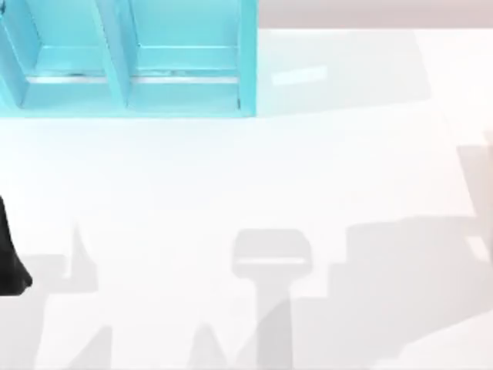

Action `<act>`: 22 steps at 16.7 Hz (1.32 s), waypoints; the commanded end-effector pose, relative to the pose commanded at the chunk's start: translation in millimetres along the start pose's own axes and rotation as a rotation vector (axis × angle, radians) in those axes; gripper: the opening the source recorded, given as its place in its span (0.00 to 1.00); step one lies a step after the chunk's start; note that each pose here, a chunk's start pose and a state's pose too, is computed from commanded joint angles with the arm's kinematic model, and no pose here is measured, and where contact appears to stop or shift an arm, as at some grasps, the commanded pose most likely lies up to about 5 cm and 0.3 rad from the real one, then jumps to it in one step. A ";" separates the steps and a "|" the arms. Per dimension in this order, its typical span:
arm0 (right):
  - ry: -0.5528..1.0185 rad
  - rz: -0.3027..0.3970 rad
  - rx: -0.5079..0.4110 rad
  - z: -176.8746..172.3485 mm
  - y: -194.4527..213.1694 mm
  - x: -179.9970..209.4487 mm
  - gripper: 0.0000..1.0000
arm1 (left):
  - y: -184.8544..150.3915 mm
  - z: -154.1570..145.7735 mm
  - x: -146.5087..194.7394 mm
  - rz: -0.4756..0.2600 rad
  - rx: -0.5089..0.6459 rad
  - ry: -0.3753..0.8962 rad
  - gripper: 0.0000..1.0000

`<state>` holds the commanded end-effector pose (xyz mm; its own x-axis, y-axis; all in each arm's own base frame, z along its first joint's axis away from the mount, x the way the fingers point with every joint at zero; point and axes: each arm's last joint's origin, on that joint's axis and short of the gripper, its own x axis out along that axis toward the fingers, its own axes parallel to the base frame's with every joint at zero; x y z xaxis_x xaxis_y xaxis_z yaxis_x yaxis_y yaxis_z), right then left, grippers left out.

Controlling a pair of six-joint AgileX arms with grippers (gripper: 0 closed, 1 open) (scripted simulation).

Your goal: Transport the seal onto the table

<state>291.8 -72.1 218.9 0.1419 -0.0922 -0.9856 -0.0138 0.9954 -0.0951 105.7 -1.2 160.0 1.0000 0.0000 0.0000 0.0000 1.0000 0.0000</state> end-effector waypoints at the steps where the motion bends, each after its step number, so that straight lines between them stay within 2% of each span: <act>1: -0.031 0.008 -0.007 4.6 13.5 -19.3 0.00 | 0.0 0.0 0.0 0.000 0.000 0.000 1.00; 4: -0.057 0.042 0.006 5.7 41.9 -68.3 0.00 | 0.0 0.0 0.0 0.000 0.000 0.000 1.00; 7: 0.028 0.073 0.023 2.1 59.7 -80.2 0.00 | 0.0 0.0 0.0 0.000 0.000 0.000 1.00; 11: 0.133 0.094 0.033 -10.6 68.9 -74.2 0.00 | 0.0 0.0 0.0 0.000 0.000 0.000 1.00; 17: 0.140 0.094 0.039 -10.4 68.5 -72.1 0.00 | 0.0 0.0 0.0 0.000 0.000 0.000 1.00; 19: 0.132 0.093 0.039 -0.7 77.0 -66.4 0.00 | 0.0 0.0 0.0 0.000 0.000 0.000 1.00; 22: 0.116 0.095 0.029 27.7 110.3 -41.7 0.00 | 0.0 0.0 0.0 0.000 0.000 0.000 1.00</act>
<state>311.8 42.3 253.4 0.0260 0.0014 -0.9997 0.0074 1.0000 0.0016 105.7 -1.2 160.0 1.0000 0.0000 0.0000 0.0000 1.0000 0.0000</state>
